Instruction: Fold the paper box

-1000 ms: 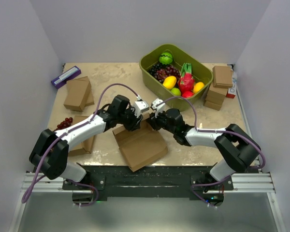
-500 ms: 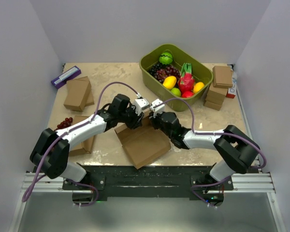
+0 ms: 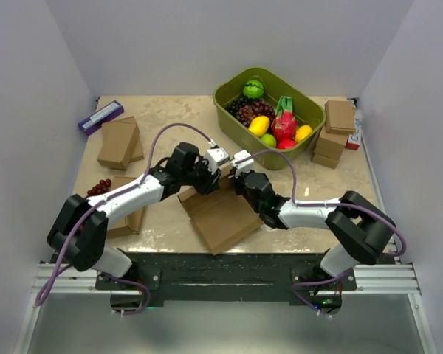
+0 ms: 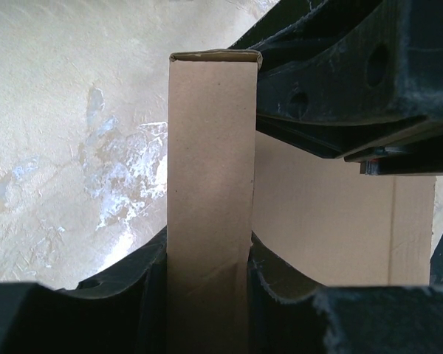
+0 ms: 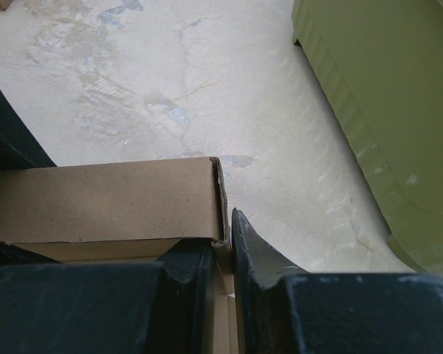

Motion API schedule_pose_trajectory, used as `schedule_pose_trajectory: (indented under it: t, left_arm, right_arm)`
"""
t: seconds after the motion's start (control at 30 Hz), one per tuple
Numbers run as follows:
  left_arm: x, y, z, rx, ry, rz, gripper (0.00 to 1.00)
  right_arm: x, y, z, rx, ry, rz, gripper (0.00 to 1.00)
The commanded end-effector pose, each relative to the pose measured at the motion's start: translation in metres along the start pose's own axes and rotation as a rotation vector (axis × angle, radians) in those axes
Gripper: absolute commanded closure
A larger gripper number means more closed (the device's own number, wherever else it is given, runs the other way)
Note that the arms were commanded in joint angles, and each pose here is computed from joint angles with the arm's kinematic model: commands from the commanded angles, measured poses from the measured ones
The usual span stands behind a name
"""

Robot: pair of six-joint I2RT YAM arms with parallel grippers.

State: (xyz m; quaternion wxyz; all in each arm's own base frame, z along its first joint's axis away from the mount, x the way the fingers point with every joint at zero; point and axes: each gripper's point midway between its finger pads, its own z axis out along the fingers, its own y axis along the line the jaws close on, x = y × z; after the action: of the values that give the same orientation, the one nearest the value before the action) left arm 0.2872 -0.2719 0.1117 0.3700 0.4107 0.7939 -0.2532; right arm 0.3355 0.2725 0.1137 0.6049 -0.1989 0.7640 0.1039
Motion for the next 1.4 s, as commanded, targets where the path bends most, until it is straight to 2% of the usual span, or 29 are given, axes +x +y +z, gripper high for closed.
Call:
schedule_pose_trajectory:
  t: [0.0, 0.13, 0.2, 0.27, 0.33, 0.37, 0.6, 0.9, 1.37]
  left_arm:
    - [0.005, -0.015, -0.007, 0.080, 0.017, -0.055, 0.75]
    - [0.003, -0.014, -0.008, 0.081, 0.009, -0.061, 0.75]
    - [0.006, -0.013, -0.007, 0.077, 0.019, -0.067, 0.75]
    - [0.007, -0.011, -0.005, 0.066, 0.030, -0.070, 0.75]
    - [0.008, -0.007, -0.005, 0.047, 0.042, -0.071, 0.75]
    - [0.009, -0.006, -0.005, 0.042, 0.044, -0.066, 0.75]
    - [0.011, -0.002, -0.006, 0.016, 0.055, -0.065, 0.75]
    - [0.012, 0.001, -0.008, 0.000, 0.063, -0.070, 0.75]
    - [0.014, -0.003, -0.007, 0.024, 0.065, -0.067, 0.75]
  right_arm:
    - [0.022, -0.067, -0.004, 0.326, 0.055, -0.014, 1.00]
    - [0.024, -0.062, -0.003, 0.303, 0.064, 0.013, 1.00]
    - [0.017, -0.053, -0.004, 0.243, 0.047, 0.047, 0.93]
    - [0.015, -0.036, -0.006, 0.141, 0.048, 0.071, 0.77]
    - [0.013, -0.024, -0.008, 0.072, 0.050, 0.087, 0.72]
    - [0.014, -0.013, -0.008, 0.012, 0.057, 0.095, 0.71]
    - [0.027, 0.006, -0.017, -0.105, 0.084, 0.139, 0.68]
    - [0.036, 0.008, -0.026, -0.127, 0.094, 0.161, 0.64]
    - [0.023, 0.021, -0.007, -0.164, 0.052, 0.162, 0.58]
